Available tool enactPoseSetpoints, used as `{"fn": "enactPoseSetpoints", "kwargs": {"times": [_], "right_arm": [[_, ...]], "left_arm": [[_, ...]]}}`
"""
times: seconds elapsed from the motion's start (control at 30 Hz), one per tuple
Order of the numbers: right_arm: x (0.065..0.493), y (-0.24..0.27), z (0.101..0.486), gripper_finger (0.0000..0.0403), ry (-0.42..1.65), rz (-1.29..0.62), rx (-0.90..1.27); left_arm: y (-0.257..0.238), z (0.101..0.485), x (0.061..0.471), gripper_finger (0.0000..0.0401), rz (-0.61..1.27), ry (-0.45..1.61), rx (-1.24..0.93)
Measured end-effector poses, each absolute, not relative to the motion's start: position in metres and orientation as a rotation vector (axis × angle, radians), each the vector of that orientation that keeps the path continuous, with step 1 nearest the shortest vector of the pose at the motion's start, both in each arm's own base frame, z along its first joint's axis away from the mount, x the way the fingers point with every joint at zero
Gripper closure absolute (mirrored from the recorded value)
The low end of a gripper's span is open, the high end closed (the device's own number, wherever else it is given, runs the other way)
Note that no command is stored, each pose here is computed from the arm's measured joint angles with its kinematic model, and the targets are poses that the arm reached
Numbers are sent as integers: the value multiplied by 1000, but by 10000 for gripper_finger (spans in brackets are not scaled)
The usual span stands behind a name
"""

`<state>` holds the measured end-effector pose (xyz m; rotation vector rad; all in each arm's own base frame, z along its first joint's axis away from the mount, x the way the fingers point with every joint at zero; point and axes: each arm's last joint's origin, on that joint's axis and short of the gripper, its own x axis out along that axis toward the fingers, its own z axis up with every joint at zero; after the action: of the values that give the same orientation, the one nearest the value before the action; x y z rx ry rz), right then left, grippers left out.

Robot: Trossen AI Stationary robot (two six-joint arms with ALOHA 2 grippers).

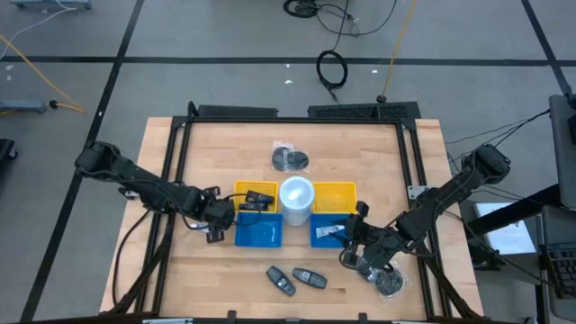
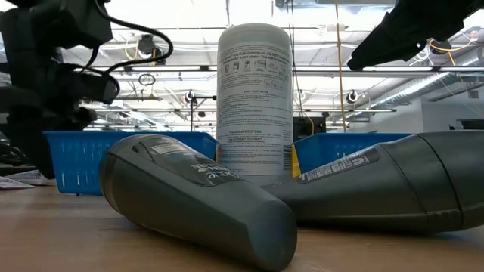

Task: Pick & Place Travel size toiletries
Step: Put the toothpaste into the right blue bin

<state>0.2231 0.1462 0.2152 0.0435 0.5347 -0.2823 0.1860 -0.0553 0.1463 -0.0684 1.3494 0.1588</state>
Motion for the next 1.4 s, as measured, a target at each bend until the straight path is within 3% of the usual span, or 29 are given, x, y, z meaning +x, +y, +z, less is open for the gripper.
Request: {"fn": "enactPoseSetpoints", "kwargs": {"times": [0.5, 0.8, 1.4], "right_arm": [[223, 146, 215, 261, 536, -281, 36], [223, 146, 215, 263, 536, -280, 35], [223, 146, 215, 264, 536, -281, 35]], "left_arm": [[-49, 136, 183, 245, 130, 1365, -105], [-49, 136, 181, 368, 90, 1384, -97], [-46, 143, 184, 365, 199, 1361, -37]]}}
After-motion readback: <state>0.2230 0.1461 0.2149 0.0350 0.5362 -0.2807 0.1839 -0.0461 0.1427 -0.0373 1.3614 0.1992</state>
